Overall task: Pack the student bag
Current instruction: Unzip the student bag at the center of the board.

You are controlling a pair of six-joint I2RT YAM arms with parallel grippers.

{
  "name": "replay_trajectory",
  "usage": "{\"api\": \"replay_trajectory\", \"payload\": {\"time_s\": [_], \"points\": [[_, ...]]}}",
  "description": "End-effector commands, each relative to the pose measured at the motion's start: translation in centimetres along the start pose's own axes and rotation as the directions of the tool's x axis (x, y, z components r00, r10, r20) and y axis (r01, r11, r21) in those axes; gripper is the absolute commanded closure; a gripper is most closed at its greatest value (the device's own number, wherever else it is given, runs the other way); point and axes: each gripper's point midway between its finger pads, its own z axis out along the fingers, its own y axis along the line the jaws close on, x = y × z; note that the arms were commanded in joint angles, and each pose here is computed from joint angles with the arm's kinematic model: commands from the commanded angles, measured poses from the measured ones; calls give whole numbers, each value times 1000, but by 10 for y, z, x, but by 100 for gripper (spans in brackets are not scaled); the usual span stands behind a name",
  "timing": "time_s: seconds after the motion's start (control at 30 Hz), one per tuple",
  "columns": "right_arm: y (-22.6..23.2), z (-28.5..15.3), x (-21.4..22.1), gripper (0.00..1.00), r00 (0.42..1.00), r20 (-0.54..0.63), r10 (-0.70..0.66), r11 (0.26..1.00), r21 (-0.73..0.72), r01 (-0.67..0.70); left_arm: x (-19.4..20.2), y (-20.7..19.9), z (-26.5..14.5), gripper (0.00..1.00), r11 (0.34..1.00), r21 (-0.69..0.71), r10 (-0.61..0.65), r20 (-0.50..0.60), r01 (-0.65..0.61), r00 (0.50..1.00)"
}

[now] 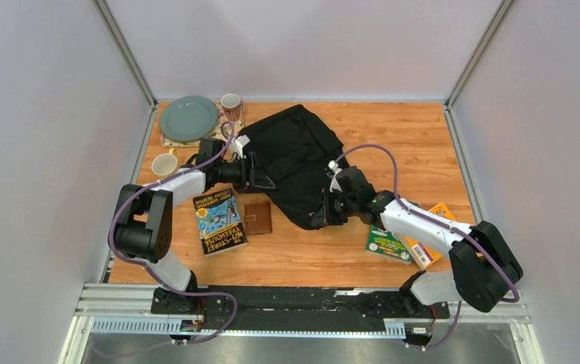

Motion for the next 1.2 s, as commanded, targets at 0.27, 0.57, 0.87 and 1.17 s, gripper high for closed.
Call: {"api": "replay_trajectory", "payload": {"time_s": [0.27, 0.57, 0.87, 1.17], "points": [[26, -1, -28, 100, 991, 119, 61, 994, -95, -50, 62, -56, 4, 22, 986, -79, -138, 81, 145, 987], [32, -7, -25, 100, 991, 123, 47, 992, -123, -32, 95, -41, 5, 21, 967, -111, -211, 167, 231, 963], [37, -12, -12, 100, 995, 94, 13, 992, -124, -2, 67, -70, 21, 20, 945, 46, -325, 269, 324, 907], [43, -13, -5, 100, 997, 76, -22, 989, -147, 33, 74, -61, 40, 19, 915, 49, -399, 248, 399, 883]]}}
